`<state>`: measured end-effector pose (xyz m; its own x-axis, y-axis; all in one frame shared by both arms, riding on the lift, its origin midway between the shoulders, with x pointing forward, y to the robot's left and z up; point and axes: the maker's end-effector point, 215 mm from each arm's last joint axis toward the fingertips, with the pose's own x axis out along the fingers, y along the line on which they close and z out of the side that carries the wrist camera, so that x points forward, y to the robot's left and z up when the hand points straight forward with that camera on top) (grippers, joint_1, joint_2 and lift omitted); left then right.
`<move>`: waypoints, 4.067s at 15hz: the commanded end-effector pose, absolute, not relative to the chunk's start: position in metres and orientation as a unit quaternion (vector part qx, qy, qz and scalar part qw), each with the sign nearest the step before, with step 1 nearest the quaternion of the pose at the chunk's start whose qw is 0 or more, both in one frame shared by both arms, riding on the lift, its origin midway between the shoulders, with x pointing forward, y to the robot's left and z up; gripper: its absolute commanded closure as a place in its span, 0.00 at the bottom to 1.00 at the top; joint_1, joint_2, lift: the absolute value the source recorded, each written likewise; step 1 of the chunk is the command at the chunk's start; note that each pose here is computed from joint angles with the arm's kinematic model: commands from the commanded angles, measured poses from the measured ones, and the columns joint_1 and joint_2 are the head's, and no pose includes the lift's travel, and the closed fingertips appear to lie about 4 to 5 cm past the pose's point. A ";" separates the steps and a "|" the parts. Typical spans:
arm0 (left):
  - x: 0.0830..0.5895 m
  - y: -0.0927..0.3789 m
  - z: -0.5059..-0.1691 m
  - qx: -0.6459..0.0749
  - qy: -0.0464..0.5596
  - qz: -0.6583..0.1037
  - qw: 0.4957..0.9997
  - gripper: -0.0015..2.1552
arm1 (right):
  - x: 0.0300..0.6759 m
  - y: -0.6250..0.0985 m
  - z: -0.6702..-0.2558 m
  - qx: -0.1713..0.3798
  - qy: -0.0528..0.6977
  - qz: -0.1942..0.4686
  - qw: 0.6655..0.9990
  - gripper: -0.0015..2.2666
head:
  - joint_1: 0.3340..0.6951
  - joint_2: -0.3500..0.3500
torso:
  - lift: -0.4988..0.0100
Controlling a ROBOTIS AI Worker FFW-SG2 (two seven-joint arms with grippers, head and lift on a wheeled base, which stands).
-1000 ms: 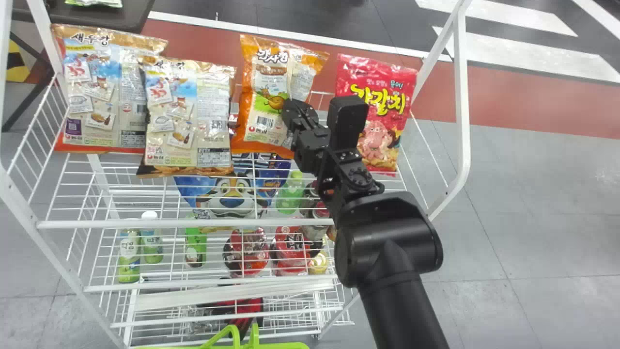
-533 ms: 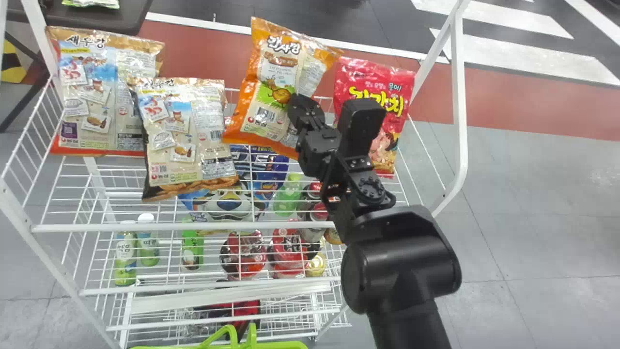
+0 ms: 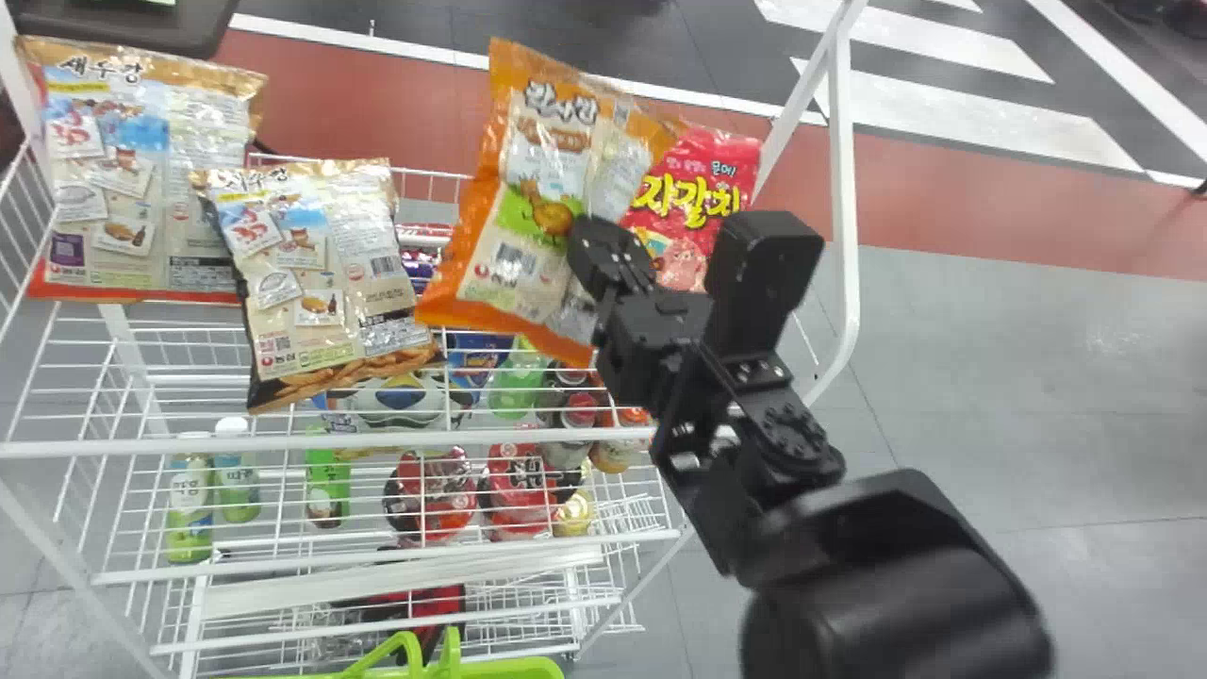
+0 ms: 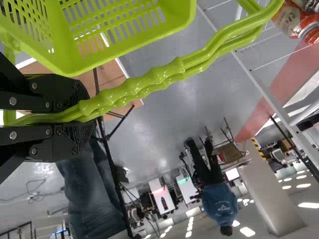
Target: Hold basket handle with left hand then pick Gamjakkang with right hand and place into basket
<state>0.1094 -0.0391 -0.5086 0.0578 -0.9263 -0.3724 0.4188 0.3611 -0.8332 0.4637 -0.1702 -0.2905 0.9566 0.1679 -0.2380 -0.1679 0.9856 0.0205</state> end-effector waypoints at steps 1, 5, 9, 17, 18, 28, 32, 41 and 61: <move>0.111 -0.040 -0.508 -0.267 0.468 -0.499 0.678 1.00 | 0.422 -0.179 -0.306 0.003 0.178 0.092 0.980 0.99 | 1.00 0.00 | 0.94; 0.111 -0.042 -0.504 -0.271 0.464 -0.501 0.678 1.00 | 0.358 -0.183 -0.346 0.030 0.295 0.123 0.947 0.99 | 1.00 0.00 | 0.94; 0.109 -0.042 -0.501 -0.271 0.463 -0.500 0.680 1.00 | 0.299 -0.207 -0.388 0.018 0.412 0.110 0.904 0.99 | 1.00 0.00 | 0.94; 0.111 -0.035 -0.494 -0.274 0.449 -0.499 0.689 1.00 | 0.253 -0.263 -0.392 0.014 0.466 0.095 0.880 0.99 | 1.00 0.00 | 0.94; 0.112 -0.035 -0.492 -0.273 0.446 -0.500 0.690 1.00 | 0.247 -0.266 -0.396 0.013 0.472 0.095 0.876 0.99 | 1.00 0.00 | 0.94; 0.112 -0.037 -0.476 -0.281 0.432 -0.509 0.690 1.00 | 0.191 -0.203 -0.490 0.015 0.577 0.144 0.804 0.99 | 1.00 0.00 | 0.94; 0.111 -0.038 -0.475 -0.281 0.431 -0.510 0.690 1.00 | 0.182 -0.162 -0.533 0.018 0.588 0.179 0.789 0.99 | 1.00 0.00 | 0.94; 0.110 -0.038 -0.475 -0.282 0.432 -0.509 0.689 1.00 | 0.206 -0.105 -0.540 0.044 0.544 0.236 0.804 0.00 | 1.00 0.00 | 0.94; 0.115 -0.038 -0.479 -0.281 0.423 -0.510 0.694 1.00 | 0.390 -0.192 -0.301 0.053 0.052 0.100 0.992 0.03 | 1.00 0.00 | 0.94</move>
<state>0.1144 -0.0381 -0.4787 0.1205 -0.9453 -0.3032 0.4691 0.3234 -0.8218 0.3922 -0.1826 -0.2987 0.9680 0.2243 -0.1126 -0.2138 0.9719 0.0987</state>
